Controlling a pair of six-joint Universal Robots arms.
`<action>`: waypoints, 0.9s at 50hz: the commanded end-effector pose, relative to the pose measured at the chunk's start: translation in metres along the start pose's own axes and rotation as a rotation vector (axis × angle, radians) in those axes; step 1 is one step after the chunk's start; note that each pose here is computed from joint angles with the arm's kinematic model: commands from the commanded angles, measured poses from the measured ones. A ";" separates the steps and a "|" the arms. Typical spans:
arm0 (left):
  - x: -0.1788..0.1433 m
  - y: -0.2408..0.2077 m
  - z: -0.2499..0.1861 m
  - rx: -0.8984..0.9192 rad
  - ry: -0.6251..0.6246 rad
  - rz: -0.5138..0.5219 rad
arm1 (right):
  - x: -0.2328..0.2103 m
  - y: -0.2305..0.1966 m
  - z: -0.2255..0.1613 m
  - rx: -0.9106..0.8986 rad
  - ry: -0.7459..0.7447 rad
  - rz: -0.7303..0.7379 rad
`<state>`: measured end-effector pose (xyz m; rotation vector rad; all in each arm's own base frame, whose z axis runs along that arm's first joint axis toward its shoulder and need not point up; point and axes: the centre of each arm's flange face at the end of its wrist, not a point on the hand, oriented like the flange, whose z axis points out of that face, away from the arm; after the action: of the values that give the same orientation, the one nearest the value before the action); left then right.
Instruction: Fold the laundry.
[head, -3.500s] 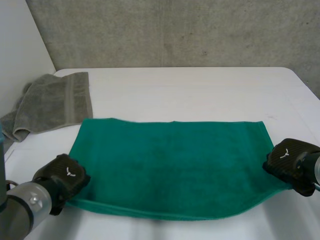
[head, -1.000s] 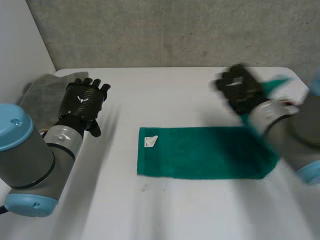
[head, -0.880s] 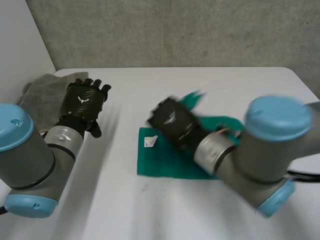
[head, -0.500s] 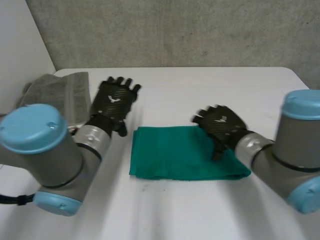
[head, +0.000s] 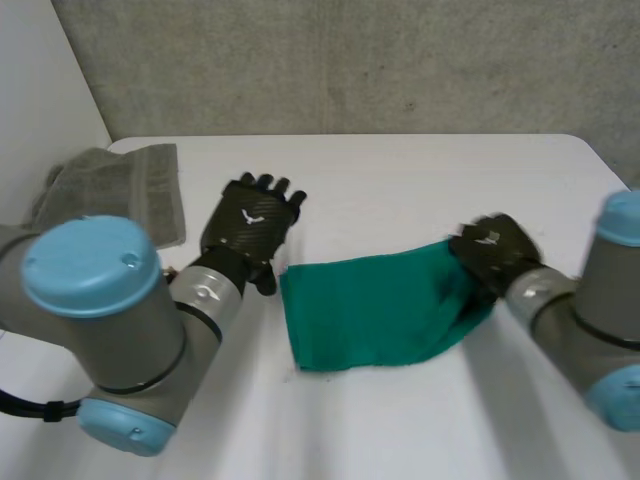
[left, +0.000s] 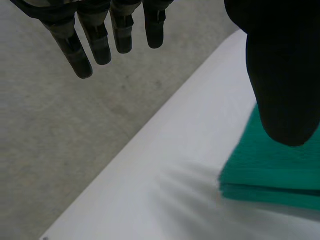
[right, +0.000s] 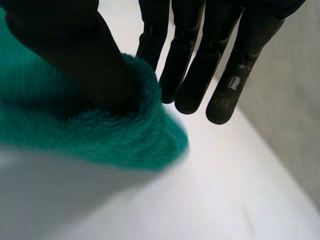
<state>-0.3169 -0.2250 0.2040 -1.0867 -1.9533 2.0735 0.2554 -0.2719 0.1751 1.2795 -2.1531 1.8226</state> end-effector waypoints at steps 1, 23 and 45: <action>-0.035 -0.010 -0.006 -0.005 -0.162 -0.018 | -0.107 -0.065 -0.038 0.275 -0.282 -0.126; 0.020 -0.014 -0.005 0.001 0.117 -0.222 | -0.029 -0.038 -0.004 0.117 -0.240 0.441; 0.040 0.054 -0.005 -0.368 0.123 -0.194 | -0.074 -0.001 0.029 -0.100 -0.372 0.379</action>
<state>-0.3216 -0.2079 0.1473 -0.9843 -2.3091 1.5768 0.3148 -0.2570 0.1435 1.2713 -2.8566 1.7452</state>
